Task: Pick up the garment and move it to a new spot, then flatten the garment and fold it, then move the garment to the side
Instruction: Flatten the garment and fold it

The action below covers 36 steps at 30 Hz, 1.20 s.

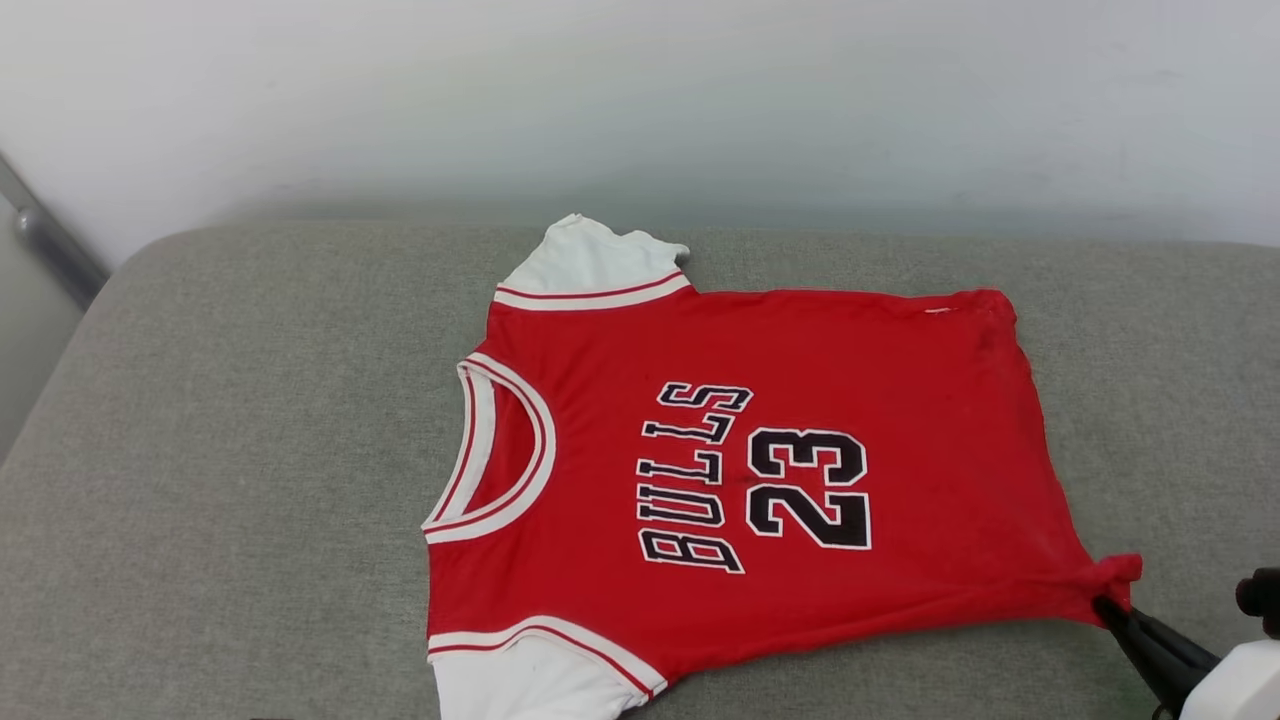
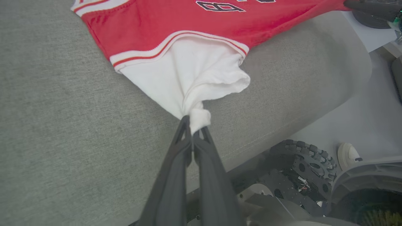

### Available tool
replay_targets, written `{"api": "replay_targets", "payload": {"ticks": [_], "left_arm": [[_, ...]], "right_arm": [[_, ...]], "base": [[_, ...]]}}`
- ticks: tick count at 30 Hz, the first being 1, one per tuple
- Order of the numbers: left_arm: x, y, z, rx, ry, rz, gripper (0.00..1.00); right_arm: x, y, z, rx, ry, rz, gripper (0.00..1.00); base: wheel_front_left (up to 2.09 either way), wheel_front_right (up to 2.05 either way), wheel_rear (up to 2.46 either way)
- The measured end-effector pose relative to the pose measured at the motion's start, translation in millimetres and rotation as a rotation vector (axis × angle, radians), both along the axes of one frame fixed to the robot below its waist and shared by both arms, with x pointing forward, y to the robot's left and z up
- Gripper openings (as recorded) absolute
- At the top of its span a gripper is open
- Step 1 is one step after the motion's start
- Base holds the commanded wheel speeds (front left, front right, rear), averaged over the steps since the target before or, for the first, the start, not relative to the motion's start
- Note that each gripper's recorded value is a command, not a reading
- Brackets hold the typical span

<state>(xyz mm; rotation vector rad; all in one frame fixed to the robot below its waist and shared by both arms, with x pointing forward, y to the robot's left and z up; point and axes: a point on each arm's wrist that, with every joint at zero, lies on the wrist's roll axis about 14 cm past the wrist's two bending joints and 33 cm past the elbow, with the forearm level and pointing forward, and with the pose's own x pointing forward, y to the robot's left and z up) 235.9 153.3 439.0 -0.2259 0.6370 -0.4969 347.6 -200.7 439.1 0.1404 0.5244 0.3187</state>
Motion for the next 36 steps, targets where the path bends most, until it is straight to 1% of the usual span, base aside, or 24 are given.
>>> {"api": "replay_targets", "payload": {"ticks": [3, 6, 10, 17, 20, 24, 29, 31, 35, 36], "left_arm": [[0, 4, 3, 0.048, -0.018, -0.038, 0.00], [15, 3, 16, 0.042, -0.078, -0.029, 0.00], [41, 9, 36, 0.066, -0.175, -0.023, 0.00], [87, 8, 63, 0.081, -0.303, -0.031, 0.00], [110, 9, 68, 0.113, -0.343, -0.048, 0.00], [140, 6, 69, 0.102, -0.368, -0.047, 0.00], [172, 10, 65, 0.119, -0.381, -0.044, 0.00], [181, 9, 59, 0.122, -0.369, -0.048, 0.00], [190, 11, 37, 0.176, -0.324, -0.080, 0.00], [192, 9, 33, 0.170, -0.316, -0.080, 0.00]], "right_arm": [[-5, -3, 2, 0.005, 0.001, -0.011, 0.00], [-5, -4, 5, 0.009, 0.001, -0.015, 0.00], [-4, -2, 4, 0.016, 0.017, -0.009, 0.00], [19, 0, 2, 0.000, 0.028, 0.008, 0.00], [33, 0, -1, -0.022, 0.039, 0.024, 0.00], [48, 0, -8, -0.033, 0.059, 0.032, 0.00], [59, -1, -24, -0.070, 0.118, 0.052, 0.00], [62, -2, -31, -0.083, 0.142, 0.054, 0.00], [66, 0, -39, -0.096, 0.169, 0.065, 0.00], [68, 0, -41, -0.102, 0.173, 0.070, 0.00]], "base": [[0.00, 0.00, 0.00], [0.00, 0.00, 0.00], [0.00, 0.00, 0.00], [0.00, 0.00, 0.00], [0.00, 0.00, 0.00], [0.00, 0.00, 0.00], [0.00, 0.00, 0.00], [0.00, 0.00, 0.00], [0.00, 0.00, 0.00], [0.00, 0.00, 0.00]]}}
